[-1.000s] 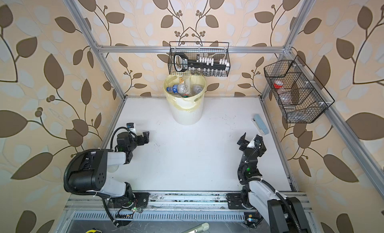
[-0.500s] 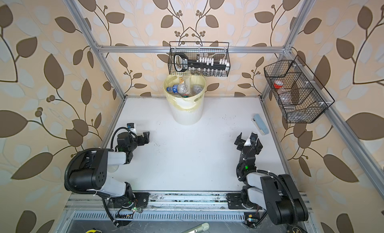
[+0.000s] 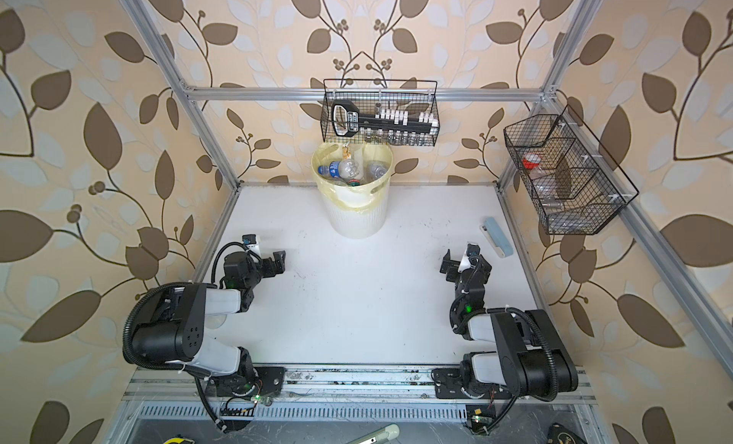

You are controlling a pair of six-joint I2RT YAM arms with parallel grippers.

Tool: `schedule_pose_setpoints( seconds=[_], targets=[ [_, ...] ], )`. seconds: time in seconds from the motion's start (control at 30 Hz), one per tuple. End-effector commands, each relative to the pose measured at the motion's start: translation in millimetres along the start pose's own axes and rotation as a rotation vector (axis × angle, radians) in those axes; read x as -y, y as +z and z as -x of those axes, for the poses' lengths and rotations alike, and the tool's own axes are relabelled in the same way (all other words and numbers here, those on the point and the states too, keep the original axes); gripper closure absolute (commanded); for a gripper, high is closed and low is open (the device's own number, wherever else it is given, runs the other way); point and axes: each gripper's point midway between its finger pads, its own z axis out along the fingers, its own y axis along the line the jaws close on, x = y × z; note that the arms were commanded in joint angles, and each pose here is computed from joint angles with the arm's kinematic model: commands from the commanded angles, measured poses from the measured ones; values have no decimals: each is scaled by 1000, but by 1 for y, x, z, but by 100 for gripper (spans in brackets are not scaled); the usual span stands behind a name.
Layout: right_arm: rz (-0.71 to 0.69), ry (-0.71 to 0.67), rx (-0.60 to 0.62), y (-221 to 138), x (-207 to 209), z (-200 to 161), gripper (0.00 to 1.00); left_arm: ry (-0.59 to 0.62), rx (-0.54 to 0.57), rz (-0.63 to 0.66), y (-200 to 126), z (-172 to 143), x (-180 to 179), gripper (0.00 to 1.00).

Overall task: Throw the plastic bottles in the bin
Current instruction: Reset both arms

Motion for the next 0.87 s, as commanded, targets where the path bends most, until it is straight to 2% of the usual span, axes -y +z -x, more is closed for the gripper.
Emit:
schedule_pose_setpoints(
  seconds=[0.0,0.13,0.83],
  targets=[
    [11,-8,37,1,-4,10,0,14,45,4,2,17,-1,1],
    [0,-39,52,-3,-9,11,0,13,44,7,2,17,-1,1],
    [-3,-29,50,-2,-8,12,0,13,44,7,2,17,-1,1]
  ],
)
